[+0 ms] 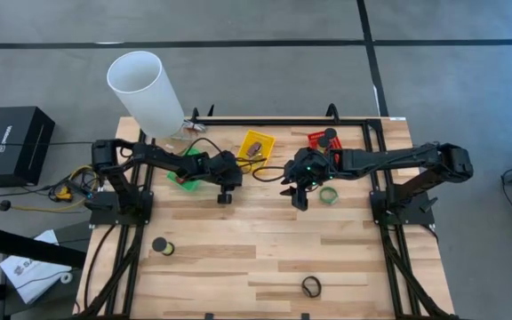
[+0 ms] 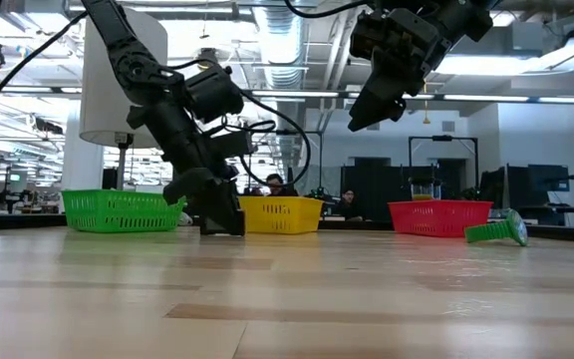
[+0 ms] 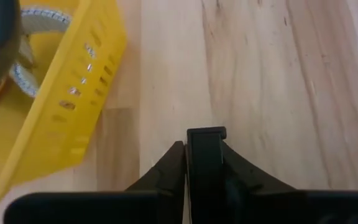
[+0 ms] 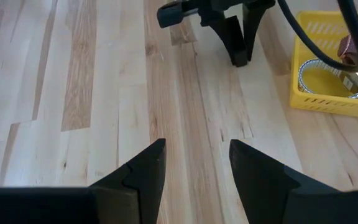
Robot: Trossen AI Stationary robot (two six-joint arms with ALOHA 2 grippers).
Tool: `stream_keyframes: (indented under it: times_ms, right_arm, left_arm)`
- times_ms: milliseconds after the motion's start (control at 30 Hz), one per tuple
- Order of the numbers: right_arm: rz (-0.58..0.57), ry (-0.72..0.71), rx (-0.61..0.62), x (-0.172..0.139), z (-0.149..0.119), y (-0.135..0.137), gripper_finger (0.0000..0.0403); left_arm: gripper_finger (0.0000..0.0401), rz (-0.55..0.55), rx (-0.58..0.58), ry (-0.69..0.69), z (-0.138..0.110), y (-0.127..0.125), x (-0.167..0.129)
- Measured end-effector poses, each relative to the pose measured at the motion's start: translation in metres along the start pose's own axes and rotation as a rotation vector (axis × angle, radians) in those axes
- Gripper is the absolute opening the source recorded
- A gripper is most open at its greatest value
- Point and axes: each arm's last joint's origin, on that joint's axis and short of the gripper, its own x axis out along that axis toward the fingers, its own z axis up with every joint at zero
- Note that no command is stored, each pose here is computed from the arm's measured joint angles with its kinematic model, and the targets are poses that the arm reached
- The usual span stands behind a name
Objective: Pick & Place Office items
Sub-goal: Put the black timer into the green bin
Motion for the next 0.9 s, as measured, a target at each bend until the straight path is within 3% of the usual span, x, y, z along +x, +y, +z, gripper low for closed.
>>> stream_keyframes:
  times_ms: [233, 400, 633, 900]
  right_arm:
    - [0.000, -0.001, 0.000, 0.000, 0.000, 0.000, 0.0168]
    - [0.000, -0.002, 0.000, 0.000, 0.000, 0.000, 0.0168]
    - [0.001, -0.004, -0.001, 0.000, 0.001, 0.000, 0.0168]
    - [0.002, -0.014, -0.002, 0.000, 0.002, 0.000, 0.0168]
  left_arm:
    - [0.0061, 0.005, -0.067, -0.032, 0.009, -0.002, -0.020]
    - [0.0052, 0.049, -0.130, -0.030, 0.015, 0.000, -0.059]
    - [0.0057, 0.215, -0.269, 0.063, 0.003, 0.001, -0.121]
    - [0.0057, 0.332, -0.558, 0.175, -0.021, 0.006, -0.154]
